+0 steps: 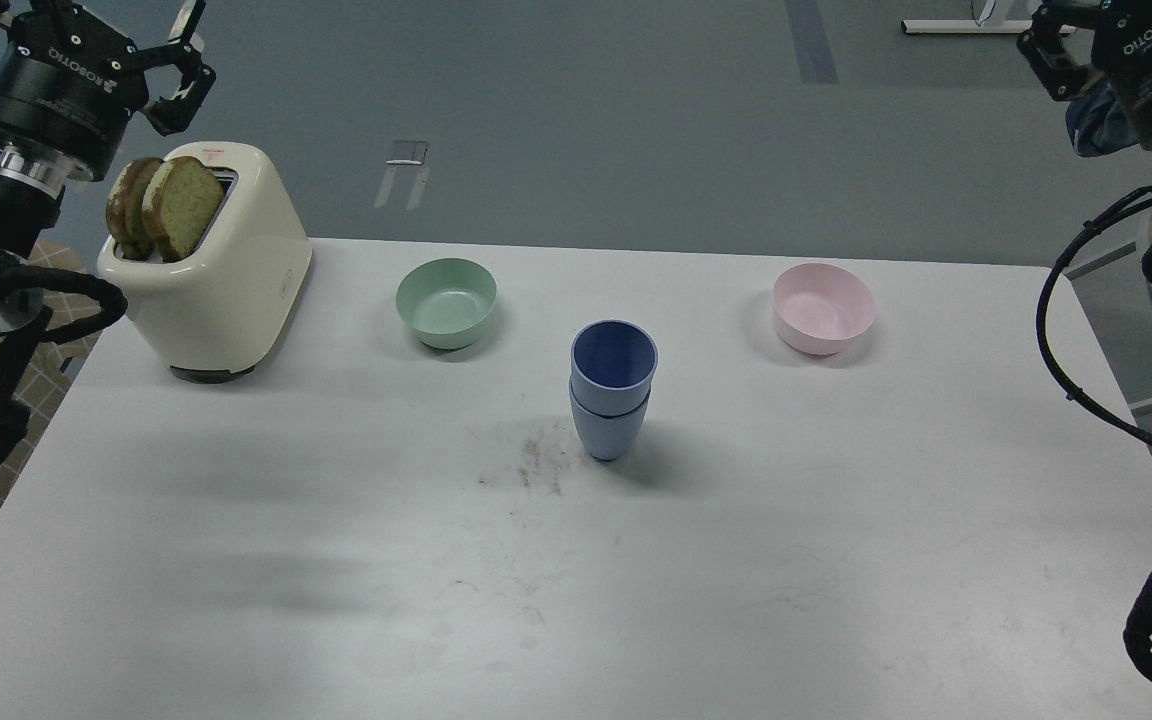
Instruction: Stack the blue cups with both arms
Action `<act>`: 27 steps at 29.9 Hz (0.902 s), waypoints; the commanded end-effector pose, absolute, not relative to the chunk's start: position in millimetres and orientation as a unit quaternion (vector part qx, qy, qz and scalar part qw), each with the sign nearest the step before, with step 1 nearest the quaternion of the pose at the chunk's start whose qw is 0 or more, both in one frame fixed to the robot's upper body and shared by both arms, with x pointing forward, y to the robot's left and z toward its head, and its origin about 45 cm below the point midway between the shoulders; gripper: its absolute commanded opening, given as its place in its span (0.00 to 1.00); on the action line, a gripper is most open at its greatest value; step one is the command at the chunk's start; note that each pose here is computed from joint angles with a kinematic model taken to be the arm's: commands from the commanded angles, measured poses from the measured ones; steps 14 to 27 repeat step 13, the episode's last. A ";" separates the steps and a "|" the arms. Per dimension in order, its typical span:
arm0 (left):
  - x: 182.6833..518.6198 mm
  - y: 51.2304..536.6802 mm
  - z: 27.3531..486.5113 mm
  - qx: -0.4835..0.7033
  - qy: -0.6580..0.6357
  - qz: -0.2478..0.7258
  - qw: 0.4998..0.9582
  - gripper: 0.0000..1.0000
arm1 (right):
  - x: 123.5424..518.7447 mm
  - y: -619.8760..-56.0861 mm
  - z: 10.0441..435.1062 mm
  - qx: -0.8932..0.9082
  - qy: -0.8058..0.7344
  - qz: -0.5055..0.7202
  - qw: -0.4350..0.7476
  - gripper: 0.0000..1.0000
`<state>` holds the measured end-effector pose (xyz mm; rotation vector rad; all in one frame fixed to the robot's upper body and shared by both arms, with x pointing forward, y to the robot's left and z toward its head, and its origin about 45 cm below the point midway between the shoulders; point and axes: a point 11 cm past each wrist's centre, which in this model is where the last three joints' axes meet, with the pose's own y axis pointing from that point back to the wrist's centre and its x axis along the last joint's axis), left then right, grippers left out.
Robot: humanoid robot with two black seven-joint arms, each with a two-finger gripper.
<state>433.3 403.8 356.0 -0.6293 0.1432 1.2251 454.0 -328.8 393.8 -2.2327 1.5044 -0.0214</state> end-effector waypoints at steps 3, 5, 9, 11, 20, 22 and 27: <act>433.7 403.6 355.3 -0.291 0.067 0.565 0.769 0.98 | 451.8 -344.7 386.1 -0.786 0.569 0.013 0.239 1.00; 434.3 402.2 354.2 -0.293 0.069 0.565 0.768 0.98 | 448.2 -352.7 379.1 -0.780 0.577 0.019 0.242 1.00; 434.4 403.1 353.6 -0.294 0.070 0.569 0.765 0.98 | 446.1 -357.1 371.9 -0.776 0.583 0.025 0.239 1.00; 434.4 403.1 353.6 -0.294 0.070 0.569 0.765 0.98 | 445.5 -358.5 367.5 -0.775 0.585 0.028 0.237 1.00; 434.4 403.1 353.6 -0.294 0.070 0.569 0.765 0.98 | 444.7 -358.2 363.9 -0.775 0.586 0.032 0.236 1.00; 434.4 403.1 353.6 -0.294 0.070 0.569 0.765 0.98 | 444.7 -358.2 363.9 -0.775 0.586 0.032 0.236 1.00; 434.4 403.1 353.6 -0.294 0.070 0.569 0.765 0.98 | 444.7 -358.2 363.9 -0.775 0.586 0.032 0.236 1.00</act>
